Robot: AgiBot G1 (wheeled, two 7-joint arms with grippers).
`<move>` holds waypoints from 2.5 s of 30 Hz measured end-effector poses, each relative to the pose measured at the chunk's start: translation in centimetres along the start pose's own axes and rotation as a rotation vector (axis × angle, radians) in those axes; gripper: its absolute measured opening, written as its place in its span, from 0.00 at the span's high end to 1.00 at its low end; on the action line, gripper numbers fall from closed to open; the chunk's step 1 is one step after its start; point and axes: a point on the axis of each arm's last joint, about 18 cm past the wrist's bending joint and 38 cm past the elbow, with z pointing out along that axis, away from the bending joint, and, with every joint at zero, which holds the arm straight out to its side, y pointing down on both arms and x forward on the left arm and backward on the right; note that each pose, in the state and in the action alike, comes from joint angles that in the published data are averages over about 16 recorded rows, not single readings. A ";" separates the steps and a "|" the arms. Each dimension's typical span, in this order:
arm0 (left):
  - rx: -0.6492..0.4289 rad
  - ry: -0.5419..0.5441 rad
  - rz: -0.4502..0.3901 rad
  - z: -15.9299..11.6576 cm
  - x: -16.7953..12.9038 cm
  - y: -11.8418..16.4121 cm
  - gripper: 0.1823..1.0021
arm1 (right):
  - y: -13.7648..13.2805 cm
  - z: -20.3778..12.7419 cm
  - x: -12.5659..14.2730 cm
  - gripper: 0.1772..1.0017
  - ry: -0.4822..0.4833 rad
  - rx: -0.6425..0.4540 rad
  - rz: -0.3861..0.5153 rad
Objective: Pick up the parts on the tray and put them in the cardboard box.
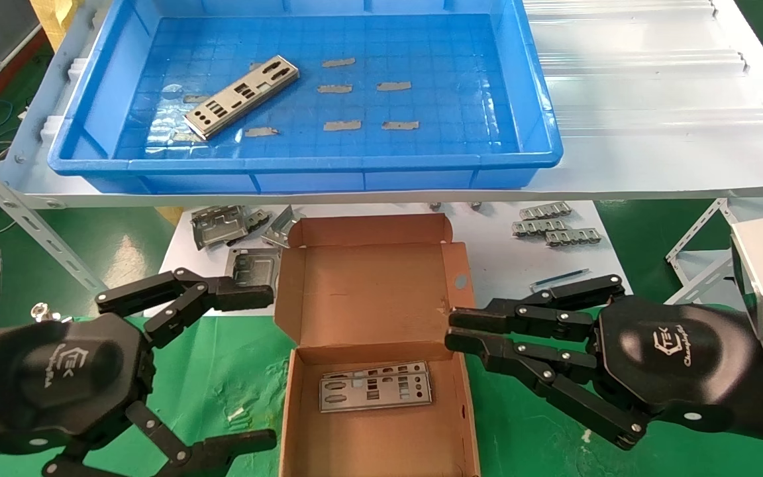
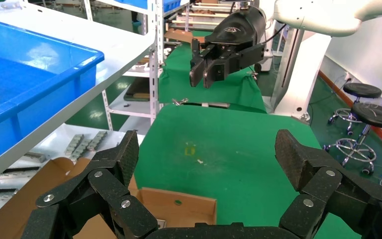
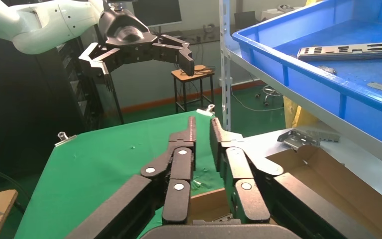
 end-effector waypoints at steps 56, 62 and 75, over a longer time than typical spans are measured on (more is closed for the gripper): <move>-0.330 -0.581 0.071 6.6 -26.2 -7.9 0.00 | 0.0 0.0 0.0 0.98 0.000 0.000 0.000; -0.329 -0.657 0.060 6.7 -27.4 -7.4 0.00 | 0.0 0.0 0.0 0.98 0.000 0.000 0.000; -0.328 -0.739 0.023 7.2 -28.7 -6.6 0.00 | 0.0 0.0 0.0 0.91 0.000 0.000 0.000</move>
